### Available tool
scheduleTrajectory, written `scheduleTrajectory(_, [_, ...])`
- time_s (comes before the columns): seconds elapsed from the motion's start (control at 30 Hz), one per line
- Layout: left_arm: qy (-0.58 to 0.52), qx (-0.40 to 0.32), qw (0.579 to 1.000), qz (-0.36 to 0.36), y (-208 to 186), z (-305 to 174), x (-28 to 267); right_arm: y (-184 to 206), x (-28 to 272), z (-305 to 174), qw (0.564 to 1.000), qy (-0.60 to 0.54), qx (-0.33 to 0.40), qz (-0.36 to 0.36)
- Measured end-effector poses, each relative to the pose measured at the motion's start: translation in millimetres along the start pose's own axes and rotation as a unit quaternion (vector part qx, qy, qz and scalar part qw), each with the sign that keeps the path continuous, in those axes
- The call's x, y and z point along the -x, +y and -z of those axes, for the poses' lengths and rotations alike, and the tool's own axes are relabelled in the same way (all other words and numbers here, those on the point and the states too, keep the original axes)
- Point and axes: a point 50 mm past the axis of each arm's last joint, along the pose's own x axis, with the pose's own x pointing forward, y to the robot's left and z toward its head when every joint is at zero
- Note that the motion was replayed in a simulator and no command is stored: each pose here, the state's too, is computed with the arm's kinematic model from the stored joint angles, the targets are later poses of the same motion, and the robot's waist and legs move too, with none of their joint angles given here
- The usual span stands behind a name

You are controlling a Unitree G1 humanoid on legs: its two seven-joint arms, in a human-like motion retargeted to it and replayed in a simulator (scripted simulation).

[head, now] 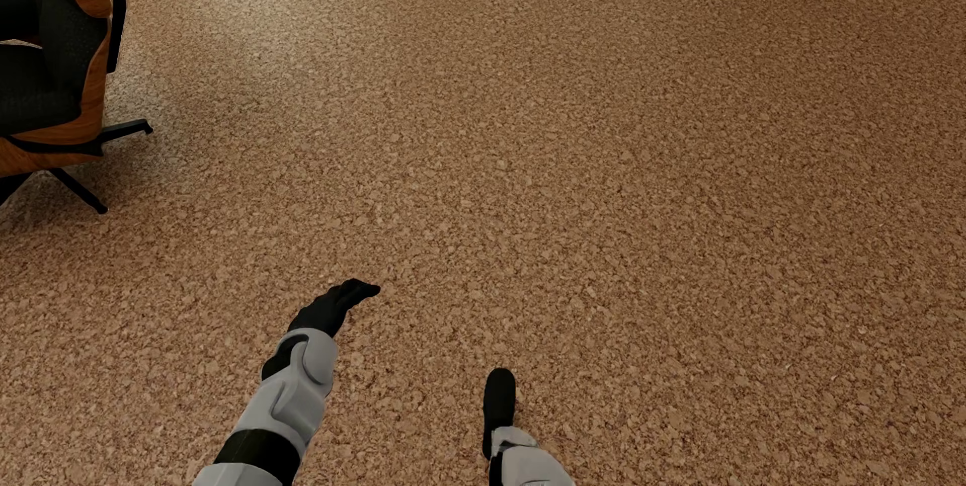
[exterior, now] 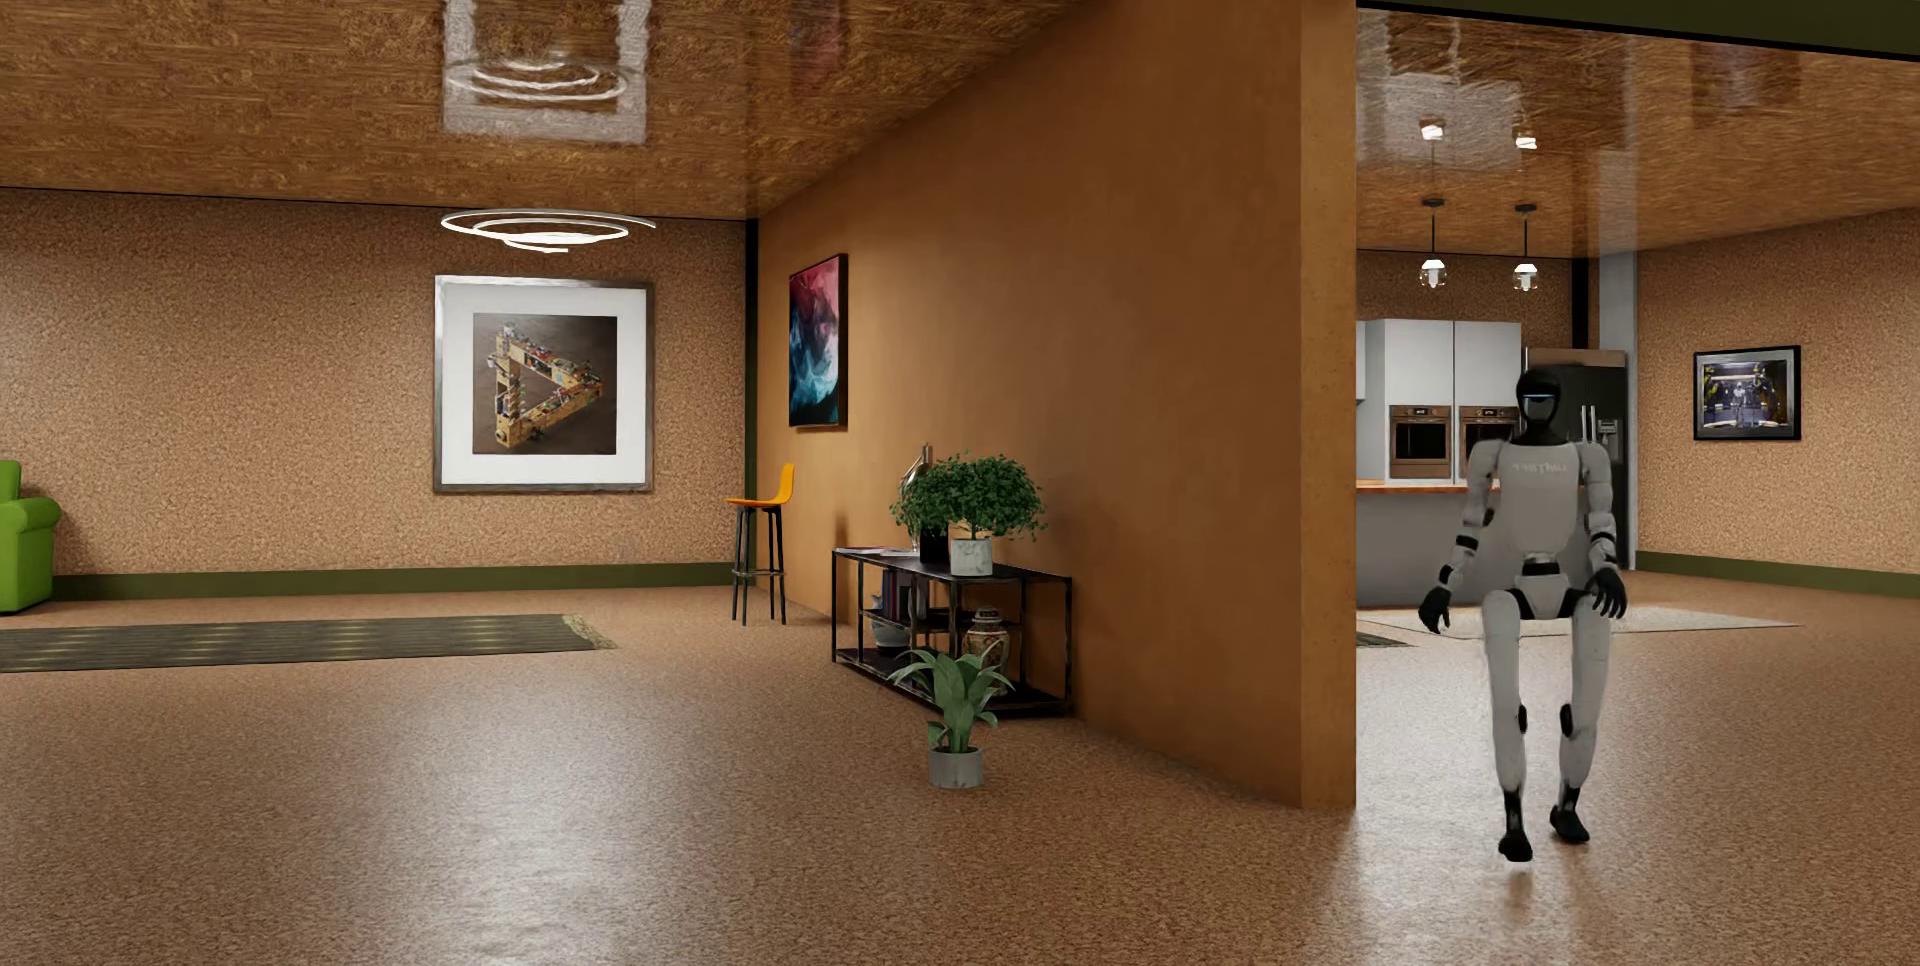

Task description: Go to the stool

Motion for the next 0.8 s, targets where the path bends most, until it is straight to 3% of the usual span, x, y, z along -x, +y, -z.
scheduleTrajectory(0.07, [-0.023,0.008,0.999,-0.037,10,-6,2,-19,-6,4,0.994,0.022,0.102,0.038])
scheduleTrajectory(0.1, [-0.035,0.005,0.999,-0.032,7,-5,5,-33,-7,-2,0.993,0.027,0.093,0.072])
scheduleTrajectory(0.2, [0.013,-0.028,0.999,0.027,-32,29,25,-81,-1,-25,0.976,0.017,-0.160,0.150])
scheduleTrajectory(0.23, [0.057,-0.032,0.996,0.068,-50,51,37,-96,2,-41,0.963,-0.011,-0.220,0.158])
scheduleTrajectory(0.27, [0.105,-0.035,0.987,0.117,-70,74,51,-112,5,-61,0.958,-0.046,-0.232,0.164])
scheduleTrajectory(0.3, [0.158,-0.037,0.973,0.167,-89,101,71,-126,9,-82,0.960,-0.080,-0.206,0.175])
scheduleTrajectory(0.37, [0.259,-0.036,0.933,0.248,-121,142,115,-163,34,-143,0.952,-0.181,-0.064,0.239])
scheduleTrajectory(0.43, [0.337,-0.017,0.895,0.291,-141,173,163,-191,80,-201,0.896,-0.302,0.048,0.321])
scheduleTrajectory(0.47, [0.365,0.005,0.881,0.301,-148,182,185,-202,107,-223,0.861,-0.356,0.059,0.358])
scheduleTrajectory(0.57, [0.430,0.056,0.848,0.304,-161,200,245,-225,182,-254,0.772,-0.495,-0.047,0.396])
scheduleTrajectory(0.63, [0.458,0.072,0.829,0.313,-168,203,269,-233,219,-256,0.719,-0.573,-0.155,0.361])
scheduleTrajectory(0.73, [0.464,0.058,0.819,0.334,-167,206,272,-246,238,-239,0.662,-0.629,-0.291,0.286])
scheduleTrajectory(0.8, [0.463,0.073,0.835,0.287,-160,204,259,-252,232,-232,0.681,-0.603,-0.266,0.319])
